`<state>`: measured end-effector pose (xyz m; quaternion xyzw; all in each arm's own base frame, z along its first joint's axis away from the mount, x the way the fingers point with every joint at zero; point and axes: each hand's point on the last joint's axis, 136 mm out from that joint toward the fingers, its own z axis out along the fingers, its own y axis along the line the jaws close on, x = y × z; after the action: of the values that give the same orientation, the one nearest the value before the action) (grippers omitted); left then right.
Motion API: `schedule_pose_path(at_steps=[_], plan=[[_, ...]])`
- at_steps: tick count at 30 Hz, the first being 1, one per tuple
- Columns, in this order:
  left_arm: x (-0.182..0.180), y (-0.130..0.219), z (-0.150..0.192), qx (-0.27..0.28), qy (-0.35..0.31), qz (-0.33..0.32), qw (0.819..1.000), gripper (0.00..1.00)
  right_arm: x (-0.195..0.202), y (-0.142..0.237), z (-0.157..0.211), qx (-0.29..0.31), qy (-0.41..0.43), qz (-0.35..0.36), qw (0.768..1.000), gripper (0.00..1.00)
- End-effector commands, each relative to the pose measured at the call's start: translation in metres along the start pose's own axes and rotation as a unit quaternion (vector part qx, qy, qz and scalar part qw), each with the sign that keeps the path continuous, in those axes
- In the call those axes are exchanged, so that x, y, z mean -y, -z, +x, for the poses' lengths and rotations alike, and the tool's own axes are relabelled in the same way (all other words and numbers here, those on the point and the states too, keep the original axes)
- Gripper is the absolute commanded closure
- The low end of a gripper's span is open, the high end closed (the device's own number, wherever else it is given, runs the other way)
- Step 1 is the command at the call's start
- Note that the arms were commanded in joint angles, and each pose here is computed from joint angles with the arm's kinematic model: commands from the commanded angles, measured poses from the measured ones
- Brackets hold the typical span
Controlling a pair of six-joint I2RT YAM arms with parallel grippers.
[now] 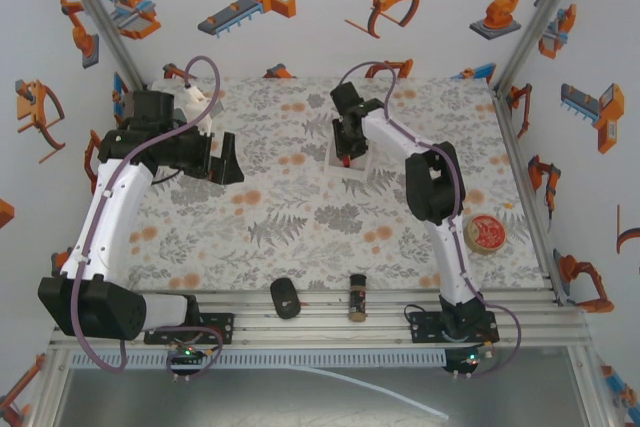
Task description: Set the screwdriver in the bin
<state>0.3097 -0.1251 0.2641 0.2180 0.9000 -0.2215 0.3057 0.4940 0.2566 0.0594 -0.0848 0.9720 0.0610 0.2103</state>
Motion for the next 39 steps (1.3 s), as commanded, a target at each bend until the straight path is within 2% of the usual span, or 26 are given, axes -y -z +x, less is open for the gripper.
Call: schedule_pose_path(at_steps=[1, 12, 18, 21, 23, 25, 31, 35, 39], plan=[[0.004, 0.002, -0.001, 0.004, -0.014, 0.003, 1.000, 0.03, 0.006, 0.020, -0.016, 0.020, 0.004, 0.018, 1.000, 0.64], [0.000, 0.000, 0.002, -0.001, -0.020, -0.007, 1.000, 0.03, 0.009, 0.081, -0.042, 0.076, 0.010, 0.025, 0.997, 0.63], [-0.010, -0.003, 0.003, -0.007, -0.022, -0.030, 0.999, 0.03, 0.009, 0.137, -0.060, 0.157, 0.008, 0.009, 0.988, 0.55], [-0.017, -0.006, 0.004, -0.011, -0.022, -0.046, 0.999, 0.03, 0.013, 0.170, -0.065, 0.207, 0.006, 0.003, 0.978, 0.41], [-0.022, -0.007, 0.003, -0.009, -0.019, -0.060, 0.998, 0.03, 0.017, 0.192, -0.067, 0.242, 0.003, 0.001, 0.970, 0.24], [-0.028, -0.007, 0.003, -0.004, -0.013, -0.075, 0.997, 0.03, 0.023, 0.211, -0.063, 0.276, 0.002, 0.005, 0.961, 0.01], [-0.044, -0.011, -0.001, 0.030, 0.006, -0.114, 0.993, 0.03, 0.043, 0.243, -0.039, 0.341, 0.003, 0.022, 0.940, 0.01], [-0.054, -0.017, -0.002, 0.050, 0.019, -0.133, 0.990, 0.03, 0.064, 0.255, -0.015, 0.401, -0.009, 0.043, 0.915, 0.01], [-0.065, -0.022, -0.004, 0.083, 0.022, -0.155, 0.984, 0.03, 0.097, 0.257, 0.015, 0.418, -0.020, 0.086, 0.904, 0.01]])
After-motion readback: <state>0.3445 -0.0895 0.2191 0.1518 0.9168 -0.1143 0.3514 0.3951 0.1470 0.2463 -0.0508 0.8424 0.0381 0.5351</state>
